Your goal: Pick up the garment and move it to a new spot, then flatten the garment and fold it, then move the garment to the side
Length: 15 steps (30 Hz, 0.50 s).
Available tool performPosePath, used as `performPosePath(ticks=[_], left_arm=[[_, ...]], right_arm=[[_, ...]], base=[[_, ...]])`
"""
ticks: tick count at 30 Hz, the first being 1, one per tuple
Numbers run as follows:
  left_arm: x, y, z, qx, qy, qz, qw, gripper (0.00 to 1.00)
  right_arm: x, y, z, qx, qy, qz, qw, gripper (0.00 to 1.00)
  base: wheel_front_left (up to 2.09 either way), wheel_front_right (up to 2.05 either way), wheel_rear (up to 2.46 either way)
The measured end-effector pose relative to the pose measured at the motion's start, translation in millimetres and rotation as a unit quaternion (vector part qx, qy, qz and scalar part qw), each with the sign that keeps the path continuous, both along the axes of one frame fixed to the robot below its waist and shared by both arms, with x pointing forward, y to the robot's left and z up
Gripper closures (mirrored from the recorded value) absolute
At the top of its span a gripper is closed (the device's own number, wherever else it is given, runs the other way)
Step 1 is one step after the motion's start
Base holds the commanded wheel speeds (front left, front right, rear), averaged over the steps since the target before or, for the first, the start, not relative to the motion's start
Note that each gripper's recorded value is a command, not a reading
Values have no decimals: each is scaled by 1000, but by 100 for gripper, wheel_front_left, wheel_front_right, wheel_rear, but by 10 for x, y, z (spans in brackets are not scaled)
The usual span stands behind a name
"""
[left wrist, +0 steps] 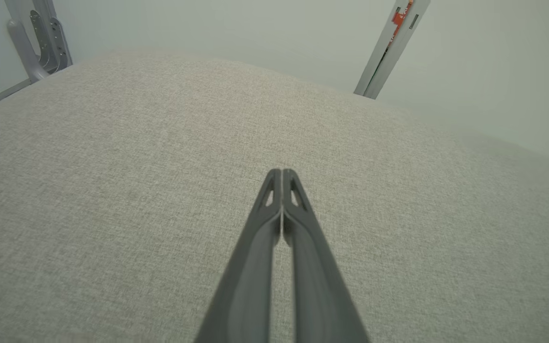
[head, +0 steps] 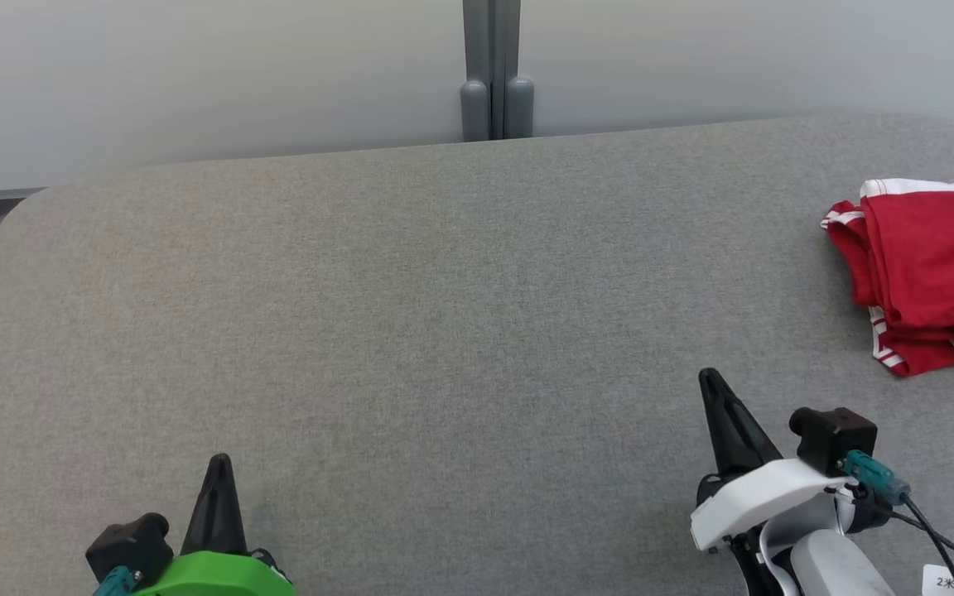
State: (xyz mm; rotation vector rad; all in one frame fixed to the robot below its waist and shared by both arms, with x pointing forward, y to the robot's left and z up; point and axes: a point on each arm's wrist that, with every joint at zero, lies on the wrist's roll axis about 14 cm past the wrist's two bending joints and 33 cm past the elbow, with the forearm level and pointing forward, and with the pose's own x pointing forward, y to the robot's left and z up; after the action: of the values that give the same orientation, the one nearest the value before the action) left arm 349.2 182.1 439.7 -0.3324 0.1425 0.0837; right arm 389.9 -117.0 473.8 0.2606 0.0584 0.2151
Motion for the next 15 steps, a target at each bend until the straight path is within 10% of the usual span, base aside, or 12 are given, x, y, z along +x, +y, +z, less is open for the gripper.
performPosePath(ticks=[15], left_arm=[[39, 82, 10, -123, 9, 32, 992, 100]], right_arm=[[36, -205, 33, 126, 31, -46, 990, 100]], base=[[0, 0, 0]])
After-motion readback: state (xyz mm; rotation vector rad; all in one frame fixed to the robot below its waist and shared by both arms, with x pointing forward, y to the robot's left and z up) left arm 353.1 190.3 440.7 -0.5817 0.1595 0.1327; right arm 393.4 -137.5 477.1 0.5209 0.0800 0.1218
